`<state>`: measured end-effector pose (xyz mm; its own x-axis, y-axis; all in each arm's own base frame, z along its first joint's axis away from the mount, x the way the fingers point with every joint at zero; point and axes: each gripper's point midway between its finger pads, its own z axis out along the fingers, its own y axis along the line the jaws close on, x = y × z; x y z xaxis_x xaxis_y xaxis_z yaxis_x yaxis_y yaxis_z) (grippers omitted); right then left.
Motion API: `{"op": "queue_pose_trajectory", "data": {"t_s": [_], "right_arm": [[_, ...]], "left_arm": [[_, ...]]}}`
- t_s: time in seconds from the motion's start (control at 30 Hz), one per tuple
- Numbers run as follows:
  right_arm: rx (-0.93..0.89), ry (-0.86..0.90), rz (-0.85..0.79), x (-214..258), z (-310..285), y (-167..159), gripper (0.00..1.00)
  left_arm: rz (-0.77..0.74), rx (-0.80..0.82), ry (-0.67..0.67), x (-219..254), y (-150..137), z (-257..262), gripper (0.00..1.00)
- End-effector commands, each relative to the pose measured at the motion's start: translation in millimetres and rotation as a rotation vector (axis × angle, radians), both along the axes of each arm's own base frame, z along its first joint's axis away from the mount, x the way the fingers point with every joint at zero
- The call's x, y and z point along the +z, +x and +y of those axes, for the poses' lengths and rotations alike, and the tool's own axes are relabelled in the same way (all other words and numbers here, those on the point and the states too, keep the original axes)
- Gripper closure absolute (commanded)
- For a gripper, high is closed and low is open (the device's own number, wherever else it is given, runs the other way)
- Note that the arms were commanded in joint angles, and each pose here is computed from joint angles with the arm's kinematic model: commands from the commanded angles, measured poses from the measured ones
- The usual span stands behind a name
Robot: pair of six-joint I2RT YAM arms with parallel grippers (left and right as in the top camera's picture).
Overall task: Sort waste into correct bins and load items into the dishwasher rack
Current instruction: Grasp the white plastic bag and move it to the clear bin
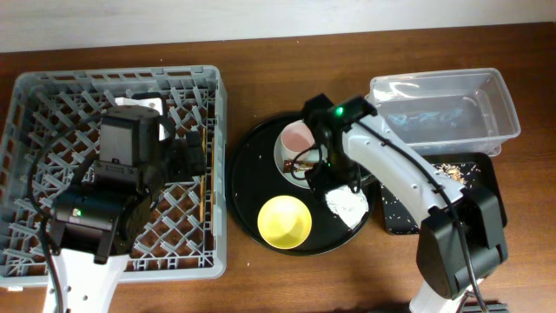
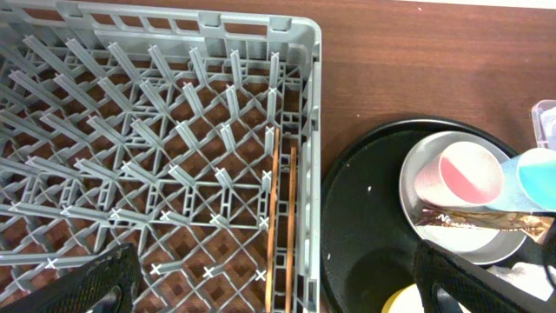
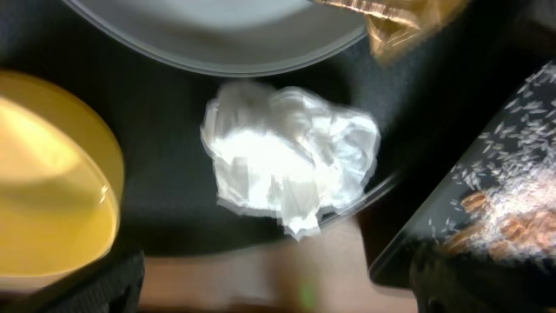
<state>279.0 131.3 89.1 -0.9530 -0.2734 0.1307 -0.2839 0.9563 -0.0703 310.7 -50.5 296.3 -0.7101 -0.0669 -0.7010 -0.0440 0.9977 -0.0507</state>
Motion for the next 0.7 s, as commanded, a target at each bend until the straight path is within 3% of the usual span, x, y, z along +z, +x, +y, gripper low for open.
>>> {"op": "queue_pose_trajectory", "data": {"t_s": [0.0,0.2,0.27,0.3,0.37,0.47,0.57,0.67], "right_arm": [[-0.011,-0.015,-0.008,-28.4,-6.3,-5.2,0.04],[-0.011,0.015,-0.076,-72.9,-5.6,-2.4,0.07],[-0.011,0.013,-0.073,-74.2,-6.4,-3.9,0.14],[-0.011,0.013,-0.072,-74.2,-6.4,-3.9,0.22],[-0.011,0.008,-0.062,-74.0,-7.6,-6.5,0.56],[-0.011,-0.006,-0.034,-68.6,-10.8,-12.9,0.80],[-0.011,0.051,-0.140,-3.8,-3.7,-0.3,0.96],[-0.021,0.048,-0.334,50.0,-15.8,17.0,0.96]], "left_arm": [[-0.018,0.012,-0.004,6.0,0.4,2.1,0.01],[-0.018,0.012,-0.004,6.0,0.4,2.1,0.01],[-0.018,0.012,-0.004,6.0,0.4,2.1,0.01],[-0.018,0.012,-0.004,6.0,0.4,2.1,0.01],[-0.018,0.012,-0.004,6.0,0.4,2.1,0.01],[-0.018,0.012,-0.004,6.0,0.4,2.1,0.01],[-0.018,0.012,-0.004,6.1,0.5,2.1,0.01],[-0.018,0.012,-0.004,6.0,0.4,2.1,0.01]]}}
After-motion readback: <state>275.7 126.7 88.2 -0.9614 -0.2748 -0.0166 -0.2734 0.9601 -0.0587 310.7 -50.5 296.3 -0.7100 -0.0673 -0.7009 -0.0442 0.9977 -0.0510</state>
